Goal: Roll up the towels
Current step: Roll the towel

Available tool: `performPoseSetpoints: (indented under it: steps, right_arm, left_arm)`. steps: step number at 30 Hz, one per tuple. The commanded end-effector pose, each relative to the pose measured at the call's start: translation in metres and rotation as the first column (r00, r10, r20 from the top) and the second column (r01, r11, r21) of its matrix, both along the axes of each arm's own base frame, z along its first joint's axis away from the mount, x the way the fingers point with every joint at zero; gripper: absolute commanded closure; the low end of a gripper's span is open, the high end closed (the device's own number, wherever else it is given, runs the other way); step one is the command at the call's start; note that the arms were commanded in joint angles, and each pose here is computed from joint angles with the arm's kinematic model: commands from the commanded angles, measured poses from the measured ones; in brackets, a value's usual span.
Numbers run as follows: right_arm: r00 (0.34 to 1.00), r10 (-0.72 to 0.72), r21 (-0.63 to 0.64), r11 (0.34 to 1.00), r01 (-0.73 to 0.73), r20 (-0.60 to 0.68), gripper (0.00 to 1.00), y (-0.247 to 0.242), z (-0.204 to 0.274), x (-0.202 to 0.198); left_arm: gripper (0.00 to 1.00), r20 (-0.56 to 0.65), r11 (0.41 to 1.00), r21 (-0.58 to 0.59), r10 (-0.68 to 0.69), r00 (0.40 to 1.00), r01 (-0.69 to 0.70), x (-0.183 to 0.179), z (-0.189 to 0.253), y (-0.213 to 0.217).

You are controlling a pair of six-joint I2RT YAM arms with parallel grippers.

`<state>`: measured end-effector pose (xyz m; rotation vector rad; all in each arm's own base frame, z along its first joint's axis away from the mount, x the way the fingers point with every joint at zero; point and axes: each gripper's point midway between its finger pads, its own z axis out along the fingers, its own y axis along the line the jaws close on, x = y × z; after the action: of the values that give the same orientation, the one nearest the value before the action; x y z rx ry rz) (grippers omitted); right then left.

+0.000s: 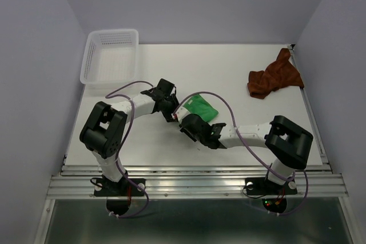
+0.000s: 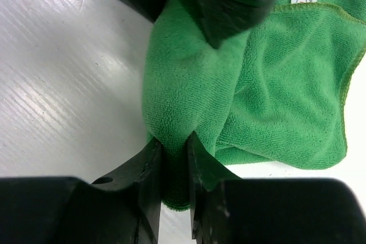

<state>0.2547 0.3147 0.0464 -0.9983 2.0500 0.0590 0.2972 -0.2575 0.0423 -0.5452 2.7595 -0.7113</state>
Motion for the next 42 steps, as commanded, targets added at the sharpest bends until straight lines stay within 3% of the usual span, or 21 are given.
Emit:
performPoseSetpoints:
  steps: [1,4,8,11,16,28,35,42]
  right_arm:
    - [0.998,-0.036,0.102,0.994,0.041,-0.048,0.85,0.003,0.006,-0.002]
    - [0.992,-0.021,0.219,0.975,0.048,-0.126,0.88,0.006,0.02,0.0]
    - [0.973,0.007,0.347,0.935,0.075,-0.229,0.89,-0.001,0.037,0.009]
    - [0.928,0.126,0.456,0.888,0.052,-0.351,0.89,0.002,0.043,0.0]
    - [0.843,0.201,0.55,0.826,0.128,-0.499,0.9,-0.004,0.043,0.007]
    - [0.714,0.308,0.686,0.652,0.323,-0.629,0.91,-0.026,0.046,0.037]
    - [0.583,0.306,0.636,0.566,0.524,-0.752,0.91,-0.051,0.024,0.053]
    - [0.523,0.314,0.606,0.499,0.619,-0.792,0.92,-0.062,0.011,0.062]
  left_arm:
    - [0.42,0.011,1.0,-0.021,-0.002,1.0,0.003,-0.01,0.009,0.002]
    - [0.1,0.085,0.999,0.008,0.037,0.996,-0.038,-0.002,0.023,0.012]
    - [0.02,0.139,0.999,-0.004,0.044,0.989,-0.044,0.003,0.038,0.014]
    - [0.01,0.181,0.999,-0.024,0.037,0.983,-0.033,0.007,0.049,0.011]
    - [0.01,0.228,0.999,-0.042,0.024,0.973,-0.015,0.015,0.06,0.007]
    - [0.01,0.279,0.994,-0.081,-0.045,0.959,0.07,0.035,0.068,-0.017]
    - [0.01,0.277,0.987,-0.107,-0.088,0.957,0.122,0.05,0.062,-0.036]
    - [0.01,0.264,0.983,-0.118,-0.108,0.958,0.143,0.065,0.05,-0.053]
